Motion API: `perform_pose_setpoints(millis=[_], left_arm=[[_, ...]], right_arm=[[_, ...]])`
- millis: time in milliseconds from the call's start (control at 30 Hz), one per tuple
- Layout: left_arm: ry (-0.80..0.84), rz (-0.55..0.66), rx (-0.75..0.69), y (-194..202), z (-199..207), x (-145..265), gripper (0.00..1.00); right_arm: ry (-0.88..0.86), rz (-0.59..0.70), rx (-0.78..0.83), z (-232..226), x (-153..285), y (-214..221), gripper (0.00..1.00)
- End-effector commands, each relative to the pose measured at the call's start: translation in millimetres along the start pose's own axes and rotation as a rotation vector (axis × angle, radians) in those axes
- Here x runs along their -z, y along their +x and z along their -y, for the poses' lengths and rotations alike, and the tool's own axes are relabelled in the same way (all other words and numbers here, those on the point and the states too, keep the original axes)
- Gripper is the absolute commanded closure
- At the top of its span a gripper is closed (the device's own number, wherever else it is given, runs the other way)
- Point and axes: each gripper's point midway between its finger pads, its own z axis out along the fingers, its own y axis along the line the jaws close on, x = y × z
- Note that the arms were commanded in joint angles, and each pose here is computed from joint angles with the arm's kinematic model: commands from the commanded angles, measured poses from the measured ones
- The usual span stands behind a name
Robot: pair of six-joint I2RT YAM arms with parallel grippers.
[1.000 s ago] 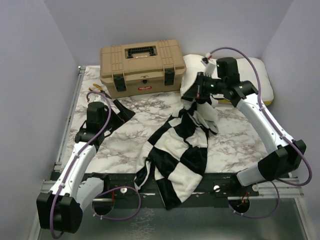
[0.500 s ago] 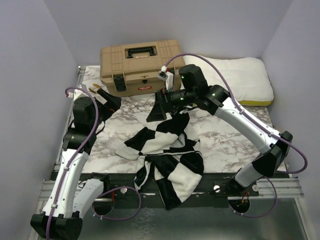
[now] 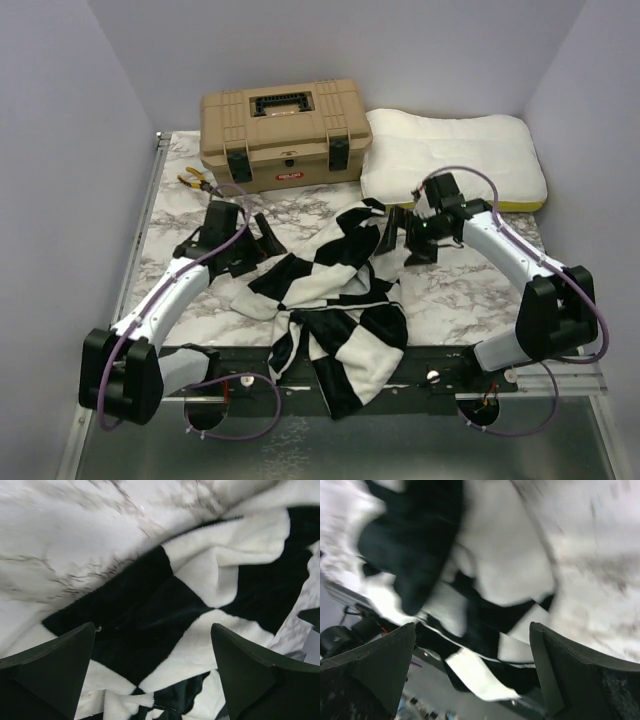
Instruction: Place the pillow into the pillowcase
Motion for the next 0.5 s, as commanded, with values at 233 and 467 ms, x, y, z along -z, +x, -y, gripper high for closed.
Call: perform_pose_setpoints(millis=[233, 467], left_arm=[[0.158, -0.356, -0.412, 101, 88, -72, 0.01], [0.132, -0.400, -0.477, 121, 96, -94, 0.47]], right_arm=[[-0.078, -0.341, -0.268, 48, -50, 116, 0.02], [-0.164, -0.363, -0.252, 34, -63, 102, 0.71]])
